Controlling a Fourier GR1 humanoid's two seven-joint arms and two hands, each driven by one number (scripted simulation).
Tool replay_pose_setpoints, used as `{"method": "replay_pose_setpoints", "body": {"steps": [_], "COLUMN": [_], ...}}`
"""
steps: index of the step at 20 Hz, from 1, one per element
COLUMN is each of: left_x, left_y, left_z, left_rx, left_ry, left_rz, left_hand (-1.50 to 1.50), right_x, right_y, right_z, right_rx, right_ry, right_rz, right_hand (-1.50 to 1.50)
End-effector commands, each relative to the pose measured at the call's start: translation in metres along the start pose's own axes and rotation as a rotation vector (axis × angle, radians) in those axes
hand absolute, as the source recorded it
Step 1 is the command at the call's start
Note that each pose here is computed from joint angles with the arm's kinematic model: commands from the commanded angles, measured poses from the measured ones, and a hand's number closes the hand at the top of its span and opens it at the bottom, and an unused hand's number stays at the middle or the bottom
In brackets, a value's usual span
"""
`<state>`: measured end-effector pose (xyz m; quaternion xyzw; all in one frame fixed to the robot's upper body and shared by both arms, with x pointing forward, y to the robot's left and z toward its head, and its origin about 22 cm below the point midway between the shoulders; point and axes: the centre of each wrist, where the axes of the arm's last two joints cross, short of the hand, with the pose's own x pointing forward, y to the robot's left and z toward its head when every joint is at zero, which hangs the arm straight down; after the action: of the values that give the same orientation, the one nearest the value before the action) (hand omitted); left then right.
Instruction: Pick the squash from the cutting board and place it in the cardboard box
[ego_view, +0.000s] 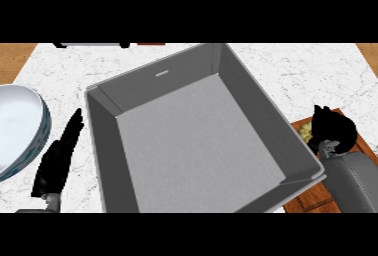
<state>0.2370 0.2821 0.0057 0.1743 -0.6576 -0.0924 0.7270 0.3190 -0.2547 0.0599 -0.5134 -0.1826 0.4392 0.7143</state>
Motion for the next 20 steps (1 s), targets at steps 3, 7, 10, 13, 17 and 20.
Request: {"method": "replay_pose_setpoints", "body": {"steps": [3,7,10,13,17,20], "left_x": [0.01,-0.002,-0.007,-0.019,-0.006,-0.002], "left_y": [0.003,0.008,0.013,0.004,-0.012,0.015], "left_z": [-0.024,-0.001,-0.007,0.003,-0.007,0.003], "left_rx": [0.002,0.001,0.005,-0.005,-0.002,-0.002], "left_ry": [0.0,0.011,0.002,0.011,0.008,0.027], "left_rz": [0.012,0.017,0.014,-0.011,0.003,0.001], "left_hand": [0.0,0.0,0.0,0.0,0.0,0.0], "right_x": [0.009,0.004,-0.024,0.002,0.008,-0.015], "right_y": [0.006,0.025,0.019,0.019,-0.016,0.01], "right_z": [-0.006,-0.009,-0.025,-0.012,0.01,0.026], "right_rx": [0.042,0.062,-0.058,-0.18,-0.242,-0.265], "right_ry": [0.062,0.042,0.018,0.03,0.002,-0.131], "right_rz": [0.048,-0.024,0.06,0.123,0.133,0.046], "right_hand": [-1.5,1.5,1.5,1.5,1.5,1.5]}}
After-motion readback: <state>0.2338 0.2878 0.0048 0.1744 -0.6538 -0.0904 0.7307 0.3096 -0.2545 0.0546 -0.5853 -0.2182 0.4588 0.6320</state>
